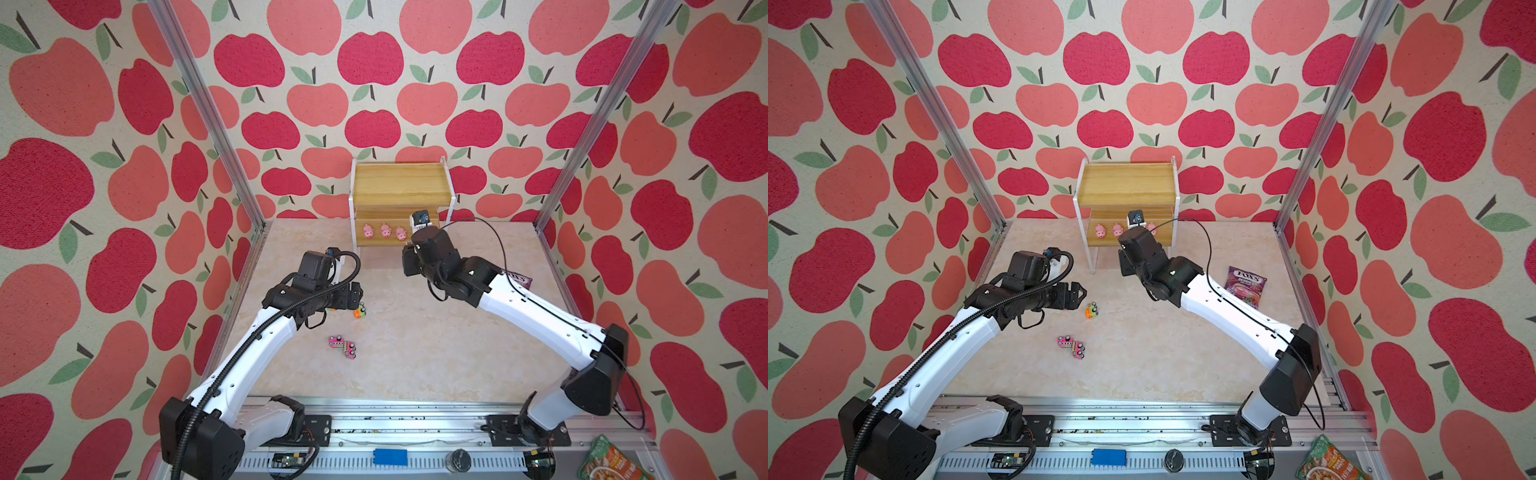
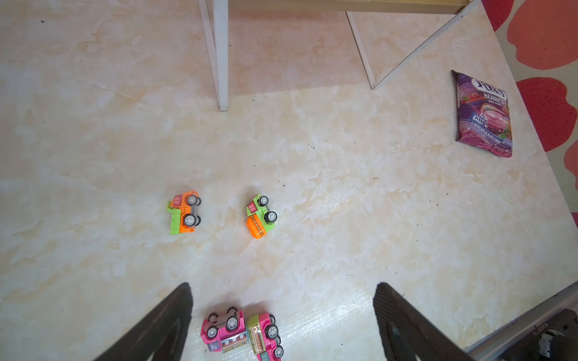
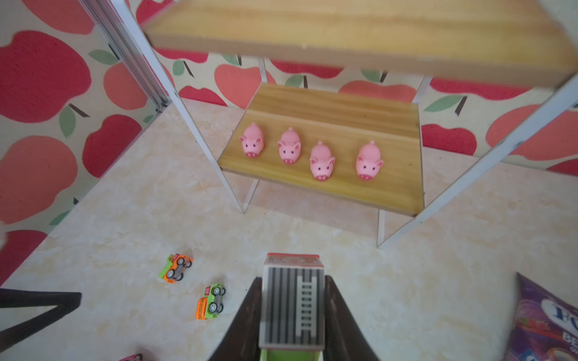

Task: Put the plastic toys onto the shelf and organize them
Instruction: 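Lift the green toy truck to the upper shelf and open the right gripper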

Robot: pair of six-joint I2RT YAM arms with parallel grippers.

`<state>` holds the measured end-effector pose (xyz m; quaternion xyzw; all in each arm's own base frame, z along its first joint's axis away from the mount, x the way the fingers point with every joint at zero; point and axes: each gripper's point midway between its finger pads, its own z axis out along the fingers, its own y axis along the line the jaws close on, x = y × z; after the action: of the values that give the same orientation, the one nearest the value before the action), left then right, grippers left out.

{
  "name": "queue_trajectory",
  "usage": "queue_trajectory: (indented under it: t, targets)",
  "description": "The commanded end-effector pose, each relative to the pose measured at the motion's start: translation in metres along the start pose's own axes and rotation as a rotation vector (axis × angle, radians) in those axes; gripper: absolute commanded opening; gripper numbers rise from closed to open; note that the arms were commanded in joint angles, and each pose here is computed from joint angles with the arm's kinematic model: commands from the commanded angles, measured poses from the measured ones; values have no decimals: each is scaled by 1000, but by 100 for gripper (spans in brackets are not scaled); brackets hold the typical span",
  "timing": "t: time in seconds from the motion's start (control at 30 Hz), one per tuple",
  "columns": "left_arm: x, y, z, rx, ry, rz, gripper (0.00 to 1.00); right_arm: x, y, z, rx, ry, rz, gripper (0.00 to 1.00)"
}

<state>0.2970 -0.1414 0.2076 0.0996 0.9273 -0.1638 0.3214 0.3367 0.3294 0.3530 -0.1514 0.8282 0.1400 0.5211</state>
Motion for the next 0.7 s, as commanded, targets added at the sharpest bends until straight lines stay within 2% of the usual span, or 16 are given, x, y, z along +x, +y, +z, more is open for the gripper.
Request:
queue_trajectory:
  t: [0.0,0.13,0.3,0.67]
  targets:
    - [-6,-5,-5,28,-27,-8,93,-35,-25,-18,50,-8,-137,23]
    - [-3,-5,-2,27,-16,-9,93,-81,-42,-16,79,-71,-138,23]
    - [4,-11,5,39,21,12,93,-115,-58,6,113,-103,-136,23]
    - [14,-31,8,82,33,96,93,-137,-98,46,183,-114,-93,24]
